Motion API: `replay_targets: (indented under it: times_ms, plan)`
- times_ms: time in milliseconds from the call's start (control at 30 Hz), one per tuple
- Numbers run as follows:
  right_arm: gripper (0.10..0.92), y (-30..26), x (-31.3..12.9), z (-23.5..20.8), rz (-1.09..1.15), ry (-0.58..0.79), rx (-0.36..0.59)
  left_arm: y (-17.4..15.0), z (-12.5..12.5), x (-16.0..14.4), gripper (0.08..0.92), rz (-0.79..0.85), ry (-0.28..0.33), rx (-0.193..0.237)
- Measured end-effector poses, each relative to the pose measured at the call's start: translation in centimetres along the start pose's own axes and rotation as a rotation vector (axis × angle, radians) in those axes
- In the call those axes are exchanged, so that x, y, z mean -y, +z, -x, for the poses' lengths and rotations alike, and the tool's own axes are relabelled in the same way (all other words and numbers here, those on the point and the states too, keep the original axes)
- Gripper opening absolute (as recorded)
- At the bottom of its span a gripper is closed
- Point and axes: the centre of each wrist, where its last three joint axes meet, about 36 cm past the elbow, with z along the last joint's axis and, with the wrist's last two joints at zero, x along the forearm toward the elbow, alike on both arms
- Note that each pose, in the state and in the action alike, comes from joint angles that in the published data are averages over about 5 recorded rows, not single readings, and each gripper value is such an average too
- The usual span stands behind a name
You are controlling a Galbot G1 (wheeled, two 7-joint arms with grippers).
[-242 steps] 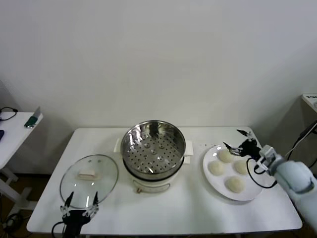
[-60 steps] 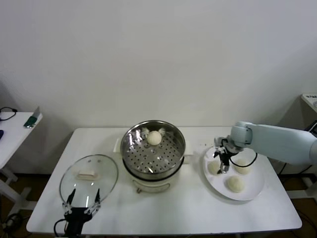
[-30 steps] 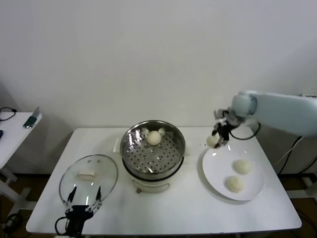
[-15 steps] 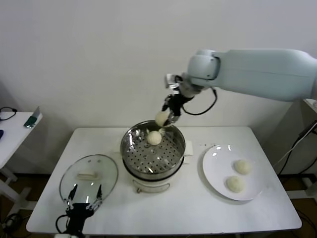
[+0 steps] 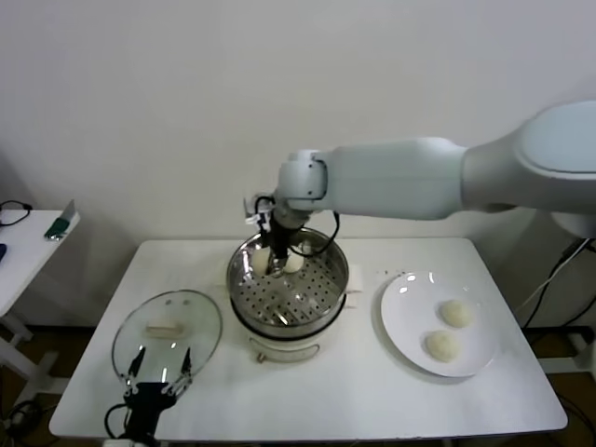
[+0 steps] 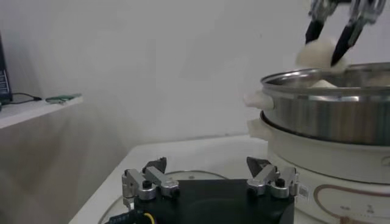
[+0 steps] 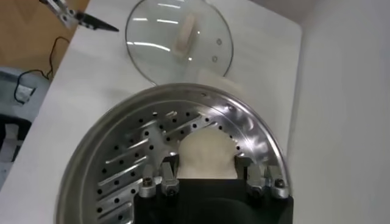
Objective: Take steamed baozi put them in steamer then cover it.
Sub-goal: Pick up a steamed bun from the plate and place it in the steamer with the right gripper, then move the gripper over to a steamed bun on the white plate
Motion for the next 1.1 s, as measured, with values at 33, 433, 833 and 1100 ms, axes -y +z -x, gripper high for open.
replay_targets:
  times_ms: [33, 433, 833, 1100]
  plan:
    - [0.619, -0.1, -0.1, 0.6, 0.000, -0.001, -0.003, 0.0, 0.0, 0.0, 0.823, 0.000, 0.000, 0.000]
    - [0.672, -0.6, -0.6, 5.1, -0.008, -0.008, -0.023, 0.0, 0.0, 0.1, 0.823, -0.002, 0.003, -0.001]
    - [0.822, 3.1, 0.8, 0.2, -0.039, -0.023, -0.007, -0.5, -0.3, 0.2, 0.823, -0.002, -0.002, 0.004]
    - [0.823, 13.0, -0.6, -7.8, 0.001, -0.060, -0.049, -0.7, -0.4, 0.2, 0.823, 0.008, 0.001, 0.006]
